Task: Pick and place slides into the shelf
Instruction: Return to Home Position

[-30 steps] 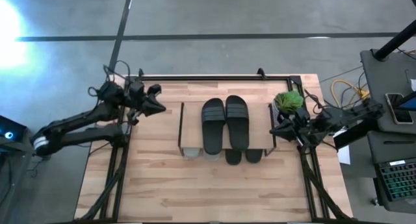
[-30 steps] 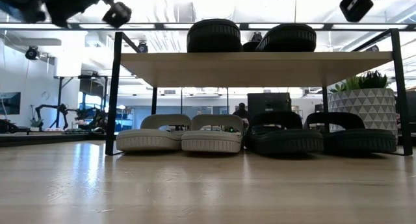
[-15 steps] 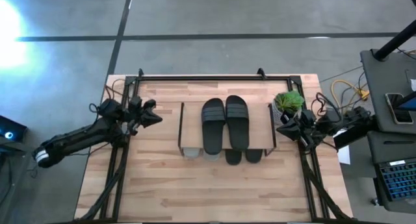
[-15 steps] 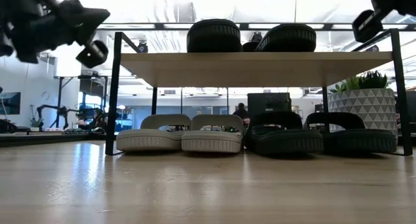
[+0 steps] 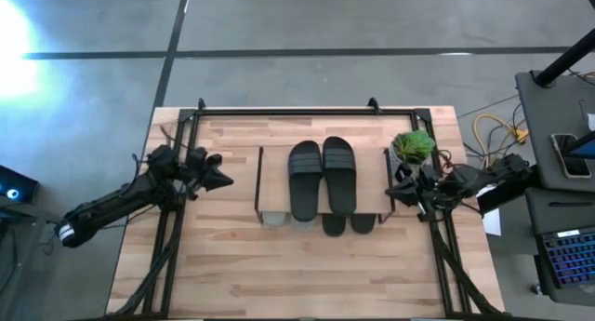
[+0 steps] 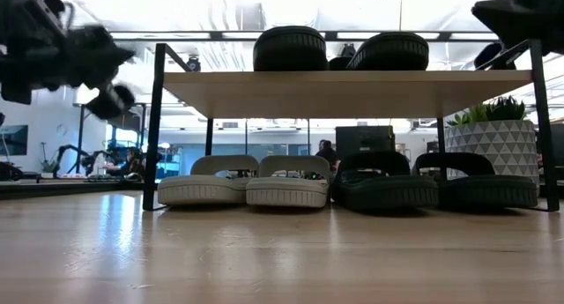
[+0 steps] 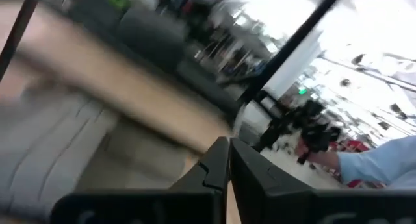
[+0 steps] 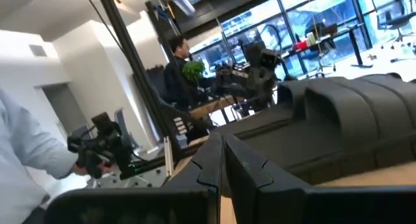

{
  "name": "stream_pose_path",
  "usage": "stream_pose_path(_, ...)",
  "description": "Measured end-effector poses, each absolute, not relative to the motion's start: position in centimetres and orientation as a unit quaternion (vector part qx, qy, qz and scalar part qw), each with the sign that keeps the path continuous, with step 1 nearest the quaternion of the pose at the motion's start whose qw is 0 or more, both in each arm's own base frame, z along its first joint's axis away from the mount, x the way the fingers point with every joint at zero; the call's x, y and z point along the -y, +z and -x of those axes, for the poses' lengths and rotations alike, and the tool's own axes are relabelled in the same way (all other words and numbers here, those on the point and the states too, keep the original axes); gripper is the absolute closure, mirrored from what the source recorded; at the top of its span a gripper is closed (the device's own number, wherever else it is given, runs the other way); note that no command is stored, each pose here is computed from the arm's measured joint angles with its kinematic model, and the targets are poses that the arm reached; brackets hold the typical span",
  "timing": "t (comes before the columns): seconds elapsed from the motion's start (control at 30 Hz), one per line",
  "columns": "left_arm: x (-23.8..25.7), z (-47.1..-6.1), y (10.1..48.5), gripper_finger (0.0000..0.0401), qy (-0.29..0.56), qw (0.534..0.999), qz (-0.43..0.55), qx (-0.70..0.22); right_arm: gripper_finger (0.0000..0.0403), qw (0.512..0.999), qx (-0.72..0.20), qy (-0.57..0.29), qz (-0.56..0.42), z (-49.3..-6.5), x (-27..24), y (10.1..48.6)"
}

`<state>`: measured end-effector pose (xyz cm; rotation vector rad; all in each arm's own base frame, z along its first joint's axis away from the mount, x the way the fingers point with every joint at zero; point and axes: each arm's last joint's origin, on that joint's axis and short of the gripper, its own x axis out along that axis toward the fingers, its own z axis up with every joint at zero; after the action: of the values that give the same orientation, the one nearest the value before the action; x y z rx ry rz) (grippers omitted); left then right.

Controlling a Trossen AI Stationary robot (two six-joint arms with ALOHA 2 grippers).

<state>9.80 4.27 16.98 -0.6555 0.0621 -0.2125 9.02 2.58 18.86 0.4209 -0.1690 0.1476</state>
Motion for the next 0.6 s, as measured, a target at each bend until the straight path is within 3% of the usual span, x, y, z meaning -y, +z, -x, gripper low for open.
stream_pose_path(0.2, -4.3, -9.8, 15.3, 0.0401, -0.081, 0.919, 0.372, -0.1, 0.0392, 0.972, 0.036, 0.069, -0.223, -9.2, -2.7, 17.6)
stream_pose_path(0.6, -4.4, -10.0, 14.8, 0.0401, -0.075, 0.912, 0.387, -0.117, 0.0392, 0.972, 0.023, 0.092, -0.214, -9.2, -2.8, 17.5)
